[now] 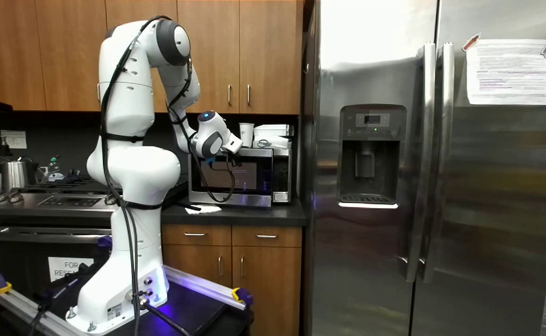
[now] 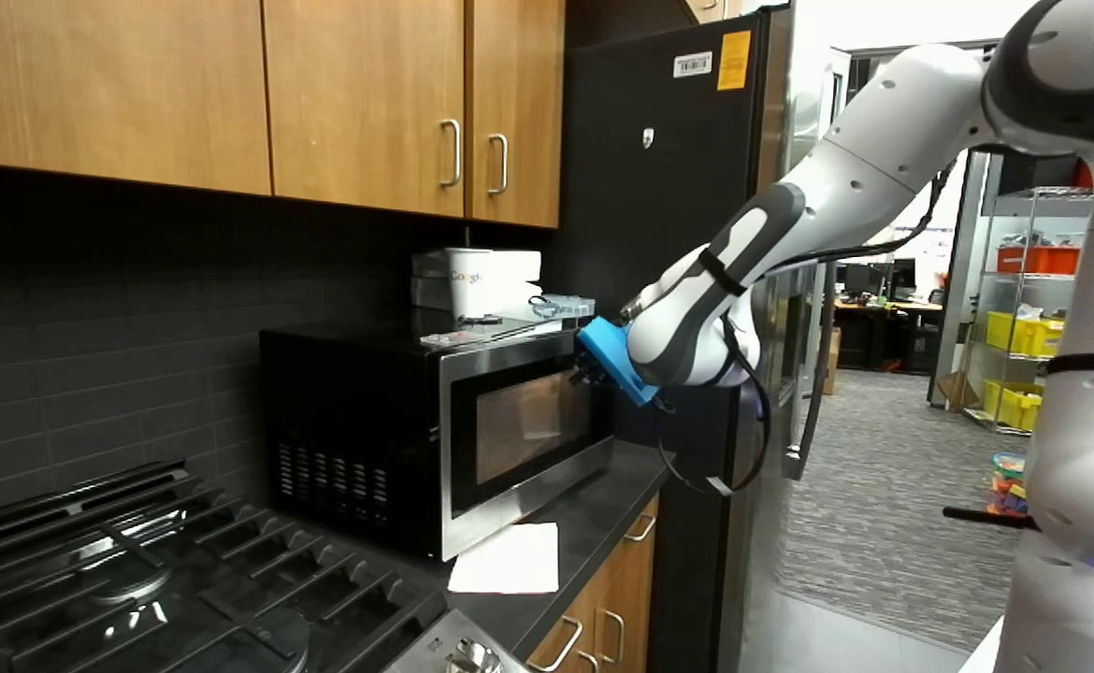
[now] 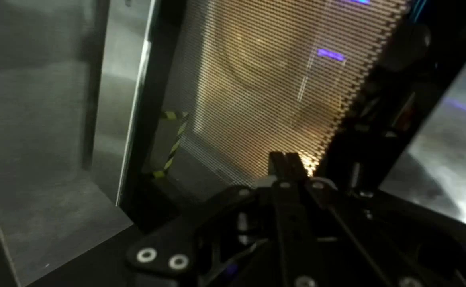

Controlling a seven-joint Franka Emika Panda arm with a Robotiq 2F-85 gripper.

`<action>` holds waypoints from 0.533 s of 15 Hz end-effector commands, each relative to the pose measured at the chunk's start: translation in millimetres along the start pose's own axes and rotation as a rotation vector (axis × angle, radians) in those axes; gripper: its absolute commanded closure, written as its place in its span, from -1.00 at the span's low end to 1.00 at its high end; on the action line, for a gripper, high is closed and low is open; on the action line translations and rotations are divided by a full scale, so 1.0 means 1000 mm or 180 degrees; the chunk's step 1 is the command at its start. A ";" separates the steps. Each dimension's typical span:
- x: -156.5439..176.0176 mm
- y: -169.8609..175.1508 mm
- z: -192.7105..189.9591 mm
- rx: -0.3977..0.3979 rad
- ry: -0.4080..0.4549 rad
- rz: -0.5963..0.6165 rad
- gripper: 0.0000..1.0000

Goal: Push the microwave door closed

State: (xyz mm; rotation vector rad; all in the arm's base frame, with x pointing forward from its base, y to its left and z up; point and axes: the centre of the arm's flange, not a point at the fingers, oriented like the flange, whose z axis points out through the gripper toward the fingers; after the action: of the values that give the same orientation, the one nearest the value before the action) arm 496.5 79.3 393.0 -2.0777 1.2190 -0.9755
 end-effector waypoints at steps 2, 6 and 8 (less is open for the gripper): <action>0.014 -0.038 0.047 0.0368 0.0081 0.0143 1.00; 0.024 -0.047 0.070 0.0493 -0.0002 0.0229 1.00; 0.026 -0.051 0.074 0.0475 -0.0036 0.0243 1.00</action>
State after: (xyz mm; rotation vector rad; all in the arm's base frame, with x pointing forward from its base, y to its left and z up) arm 553.8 87.5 417.0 -1.9765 1.2089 -0.9880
